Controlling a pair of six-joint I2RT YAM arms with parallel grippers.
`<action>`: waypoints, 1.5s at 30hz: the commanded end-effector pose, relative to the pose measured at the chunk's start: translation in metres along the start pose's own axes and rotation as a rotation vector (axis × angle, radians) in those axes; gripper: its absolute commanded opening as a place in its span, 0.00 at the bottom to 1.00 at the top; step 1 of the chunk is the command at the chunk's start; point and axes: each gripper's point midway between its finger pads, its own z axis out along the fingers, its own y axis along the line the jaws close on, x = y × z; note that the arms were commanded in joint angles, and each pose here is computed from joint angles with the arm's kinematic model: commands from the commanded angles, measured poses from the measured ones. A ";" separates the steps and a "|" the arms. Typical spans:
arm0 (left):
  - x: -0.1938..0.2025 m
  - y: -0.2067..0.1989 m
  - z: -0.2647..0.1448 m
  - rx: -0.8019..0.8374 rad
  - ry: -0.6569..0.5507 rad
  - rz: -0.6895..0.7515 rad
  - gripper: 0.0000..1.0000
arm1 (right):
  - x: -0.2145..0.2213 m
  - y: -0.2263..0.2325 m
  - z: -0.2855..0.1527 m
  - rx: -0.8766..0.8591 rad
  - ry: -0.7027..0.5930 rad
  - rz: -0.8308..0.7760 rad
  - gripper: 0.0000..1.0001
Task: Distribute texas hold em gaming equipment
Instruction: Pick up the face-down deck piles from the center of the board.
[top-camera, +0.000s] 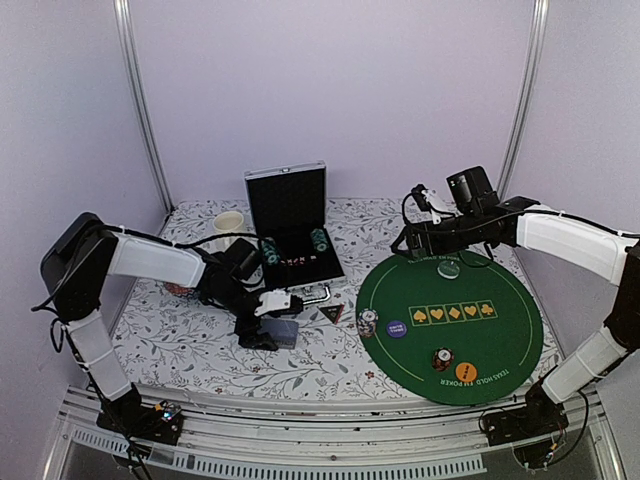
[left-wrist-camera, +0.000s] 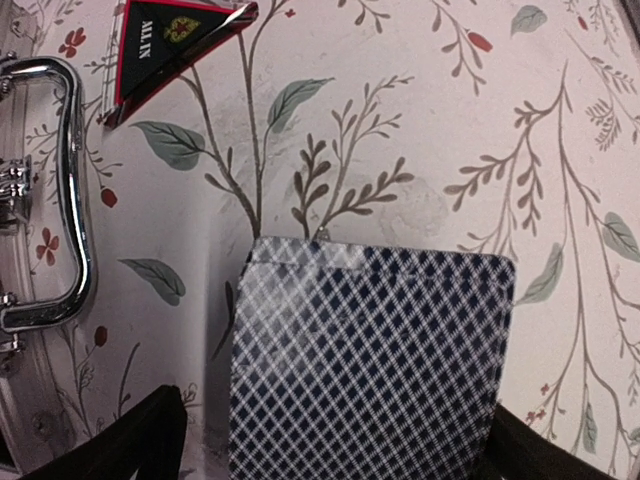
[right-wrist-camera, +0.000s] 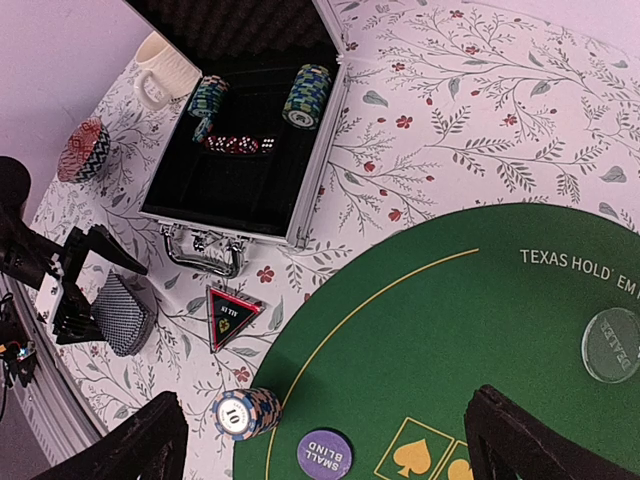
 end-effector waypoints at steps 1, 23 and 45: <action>0.007 -0.004 0.012 -0.002 0.051 0.044 0.92 | -0.007 0.003 -0.002 -0.014 -0.011 0.005 0.99; 0.020 -0.017 0.019 0.023 0.127 0.058 0.73 | -0.003 0.001 -0.006 0.001 0.001 0.009 0.99; -0.062 0.018 -0.075 -0.260 -0.040 0.152 0.65 | -0.017 0.047 -0.001 -0.272 -0.046 0.228 0.99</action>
